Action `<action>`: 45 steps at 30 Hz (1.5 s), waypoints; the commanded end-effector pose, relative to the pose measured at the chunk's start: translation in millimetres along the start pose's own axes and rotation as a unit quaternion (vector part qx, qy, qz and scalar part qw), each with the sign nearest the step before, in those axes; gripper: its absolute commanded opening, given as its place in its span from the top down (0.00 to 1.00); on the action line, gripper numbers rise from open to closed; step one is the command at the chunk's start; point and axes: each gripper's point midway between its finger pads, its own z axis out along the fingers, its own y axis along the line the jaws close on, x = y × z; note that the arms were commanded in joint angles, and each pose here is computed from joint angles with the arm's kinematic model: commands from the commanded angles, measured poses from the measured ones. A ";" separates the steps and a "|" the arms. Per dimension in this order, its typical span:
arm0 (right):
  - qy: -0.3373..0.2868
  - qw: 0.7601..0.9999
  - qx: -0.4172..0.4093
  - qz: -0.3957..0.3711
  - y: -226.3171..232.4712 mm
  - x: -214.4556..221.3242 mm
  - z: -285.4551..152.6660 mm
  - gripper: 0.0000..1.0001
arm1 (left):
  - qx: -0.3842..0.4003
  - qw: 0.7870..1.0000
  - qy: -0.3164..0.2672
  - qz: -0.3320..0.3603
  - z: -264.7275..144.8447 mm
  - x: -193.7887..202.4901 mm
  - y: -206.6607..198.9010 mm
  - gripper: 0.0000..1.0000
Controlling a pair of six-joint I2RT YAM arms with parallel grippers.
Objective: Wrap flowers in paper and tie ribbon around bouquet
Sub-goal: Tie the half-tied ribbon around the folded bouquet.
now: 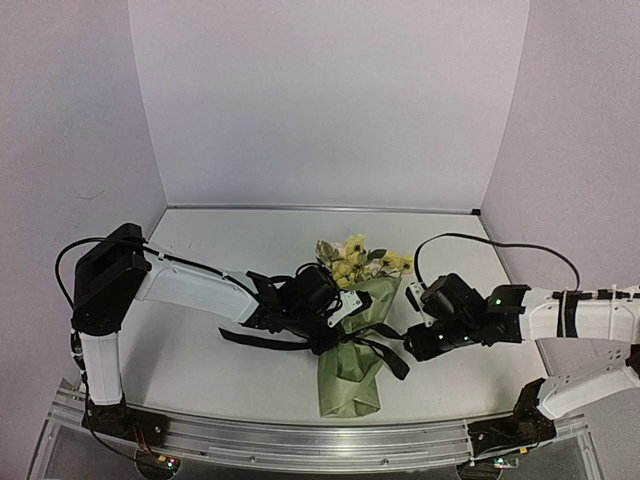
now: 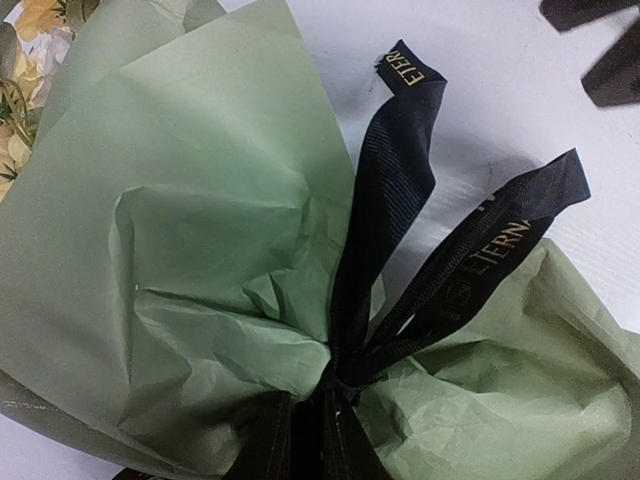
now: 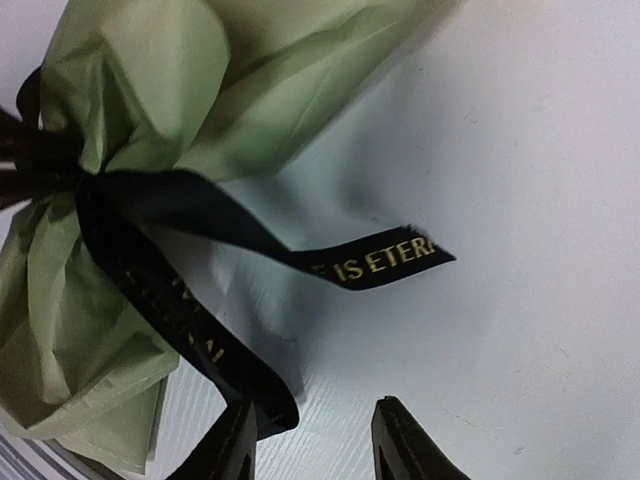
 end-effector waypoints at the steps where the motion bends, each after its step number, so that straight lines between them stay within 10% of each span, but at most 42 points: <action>1: -0.029 0.999 0.018 -0.019 4.5 14.0 11.2 0.57 | 0.016 0.999 0.049 -0.007 5.9 28.4 -4.7 0.87; 16: -0.033 0.997 0.067 -0.032 12.0 32.0 38.4 0.56 | 0.015 0.998 0.053 -0.008 6.1 31.3 -4.8 0.87; 25: -0.025 0.990 0.114 -0.084 -5.1 15.6 22.1 1.00 | 0.016 0.998 0.058 -0.008 5.3 37.8 -5.3 0.87; 45: 0.057 0.984 0.115 -0.123 -42.0 -6.6 17.5 1.00 | 0.020 0.998 0.067 -0.006 7.5 46.2 -7.1 0.87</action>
